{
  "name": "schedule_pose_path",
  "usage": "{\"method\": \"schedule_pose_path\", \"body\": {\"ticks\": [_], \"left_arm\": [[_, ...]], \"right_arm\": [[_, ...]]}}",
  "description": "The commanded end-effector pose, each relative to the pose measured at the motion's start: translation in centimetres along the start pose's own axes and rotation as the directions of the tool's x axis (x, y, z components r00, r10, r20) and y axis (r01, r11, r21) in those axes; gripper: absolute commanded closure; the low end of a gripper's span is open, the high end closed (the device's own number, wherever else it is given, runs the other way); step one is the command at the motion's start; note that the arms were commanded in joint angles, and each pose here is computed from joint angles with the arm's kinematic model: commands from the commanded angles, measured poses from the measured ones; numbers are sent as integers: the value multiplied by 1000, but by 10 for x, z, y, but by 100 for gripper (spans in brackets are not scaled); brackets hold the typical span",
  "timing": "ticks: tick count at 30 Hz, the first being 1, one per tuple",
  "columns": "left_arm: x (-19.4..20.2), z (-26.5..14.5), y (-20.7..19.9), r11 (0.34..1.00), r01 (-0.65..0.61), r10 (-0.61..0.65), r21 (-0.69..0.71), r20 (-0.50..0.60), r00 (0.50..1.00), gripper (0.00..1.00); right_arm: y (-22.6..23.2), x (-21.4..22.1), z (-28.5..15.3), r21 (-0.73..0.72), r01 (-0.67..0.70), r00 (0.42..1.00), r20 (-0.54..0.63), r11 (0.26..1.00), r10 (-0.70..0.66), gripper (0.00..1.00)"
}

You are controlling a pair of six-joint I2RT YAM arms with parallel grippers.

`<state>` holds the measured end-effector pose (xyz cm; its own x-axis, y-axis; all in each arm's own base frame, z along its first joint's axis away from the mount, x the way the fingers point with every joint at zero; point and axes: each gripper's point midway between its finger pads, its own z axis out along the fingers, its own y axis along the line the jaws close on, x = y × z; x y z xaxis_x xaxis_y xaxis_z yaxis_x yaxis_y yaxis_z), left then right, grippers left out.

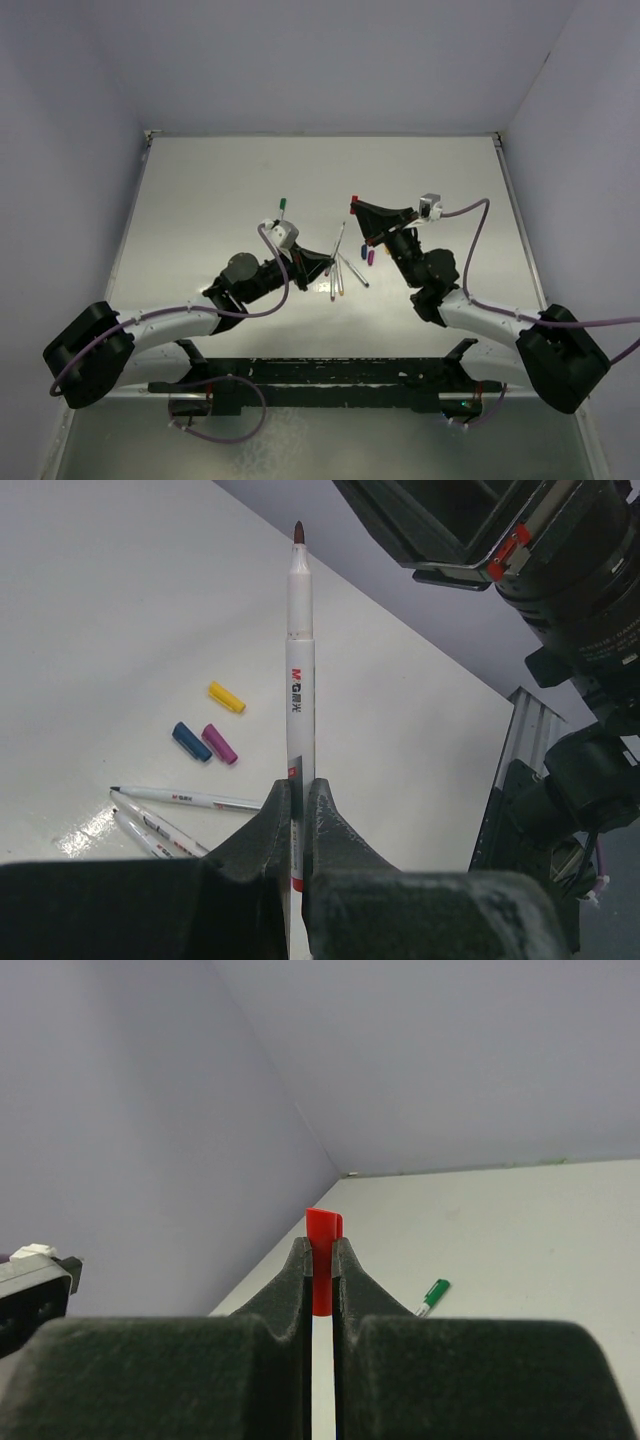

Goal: Insert the pens into the pen caps

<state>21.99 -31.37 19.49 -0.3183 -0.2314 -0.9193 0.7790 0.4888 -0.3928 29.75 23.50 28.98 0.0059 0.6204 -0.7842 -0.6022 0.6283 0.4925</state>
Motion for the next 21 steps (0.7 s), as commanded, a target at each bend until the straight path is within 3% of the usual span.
{"method": "schedule_pose_path", "body": {"ticks": [1, 21], "left_arm": [[-24, 1, -10, 999, -24, 19, 46, 95, 995, 100], [-24, 0, -5, 1000, -7, 4, 22, 113, 994, 100]], "right_arm": [[23, -24, 8, -89, -68, 993, 91, 994, 76, 100], [37, -22, 11, -166, -140, 984, 85, 976, 156, 100]]}}
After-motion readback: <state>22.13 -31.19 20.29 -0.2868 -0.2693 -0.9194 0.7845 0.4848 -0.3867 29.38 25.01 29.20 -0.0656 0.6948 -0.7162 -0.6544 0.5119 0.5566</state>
